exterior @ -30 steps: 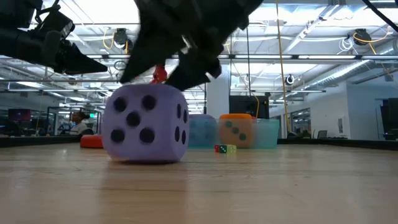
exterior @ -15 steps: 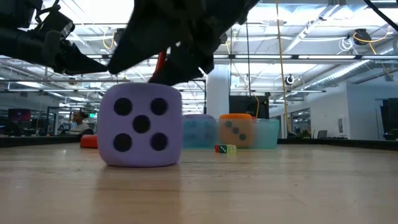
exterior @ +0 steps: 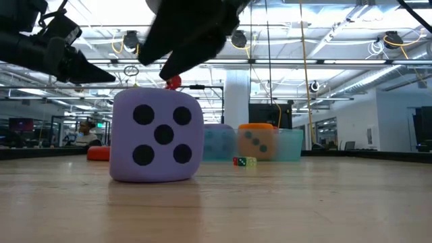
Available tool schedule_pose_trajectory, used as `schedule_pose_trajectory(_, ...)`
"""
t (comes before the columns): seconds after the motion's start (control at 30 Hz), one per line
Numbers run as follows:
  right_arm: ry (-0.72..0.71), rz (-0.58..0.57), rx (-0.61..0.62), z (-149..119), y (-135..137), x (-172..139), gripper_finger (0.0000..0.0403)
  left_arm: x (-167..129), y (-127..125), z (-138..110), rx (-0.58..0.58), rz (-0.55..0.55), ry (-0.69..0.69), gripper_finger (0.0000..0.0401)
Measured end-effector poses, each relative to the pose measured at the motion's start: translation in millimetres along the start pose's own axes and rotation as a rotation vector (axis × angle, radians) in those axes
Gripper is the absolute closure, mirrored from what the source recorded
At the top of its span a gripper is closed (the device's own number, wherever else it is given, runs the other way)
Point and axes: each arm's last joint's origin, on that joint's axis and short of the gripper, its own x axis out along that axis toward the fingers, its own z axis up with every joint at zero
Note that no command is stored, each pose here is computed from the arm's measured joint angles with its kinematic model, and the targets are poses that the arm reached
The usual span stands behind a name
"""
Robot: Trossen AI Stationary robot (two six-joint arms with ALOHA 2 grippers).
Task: Pick & Place Dice
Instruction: Put the large purple die into the green bin
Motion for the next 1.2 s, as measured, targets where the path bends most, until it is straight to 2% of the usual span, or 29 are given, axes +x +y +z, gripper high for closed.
schedule_pose_trajectory(0.13,0.016,0.023,-0.211,3.2,-3.1,-2.0,0.0005,0.0,-0.1,-1.3,0.012,-0.001,0.012,0.0380)
schedule_pose_trajectory(0.23,0.002,0.102,-0.280,14.8,-11.2,-6.8,0.0005,0.0,-0.1,-1.9,0.014,-0.001,0.019,0.0380)
schedule_pose_trajectory(0.37,-0.016,0.217,-0.274,23.6,-27.7,-7.2,0.0005,0.0,-0.2,-2.9,0.018,-0.002,0.029,0.0380)
schedule_pose_trajectory(0.57,0.057,0.280,-0.306,17.3,-42.9,-3.9,0.0003,-0.1,-0.3,-3.9,0.022,-0.004,0.039,0.0380)
schedule_pose_trajectory(0.77,0.015,0.261,-0.293,18.4,-35.3,5.9,0.0003,-0.1,-0.3,-3.9,0.025,-0.004,0.038,0.0380)
schedule_pose_trajectory(0.93,0.048,0.216,-0.294,10.3,-26.7,21.5,0.0003,-0.1,-0.3,-3.7,0.026,-0.004,0.037,0.0380)
schedule_pose_trajectory(1.03,0.126,0.197,-0.279,0.0,-27.2,28.4,0.0003,-0.1,-0.3,-3.7,0.025,-0.003,0.037,0.0380)
schedule_pose_trajectory(1.2,0.137,0.212,-0.239,-4.1,-28.6,41.9,0.0003,-0.1,-0.3,-3.6,0.022,-0.003,0.037,0.0380)
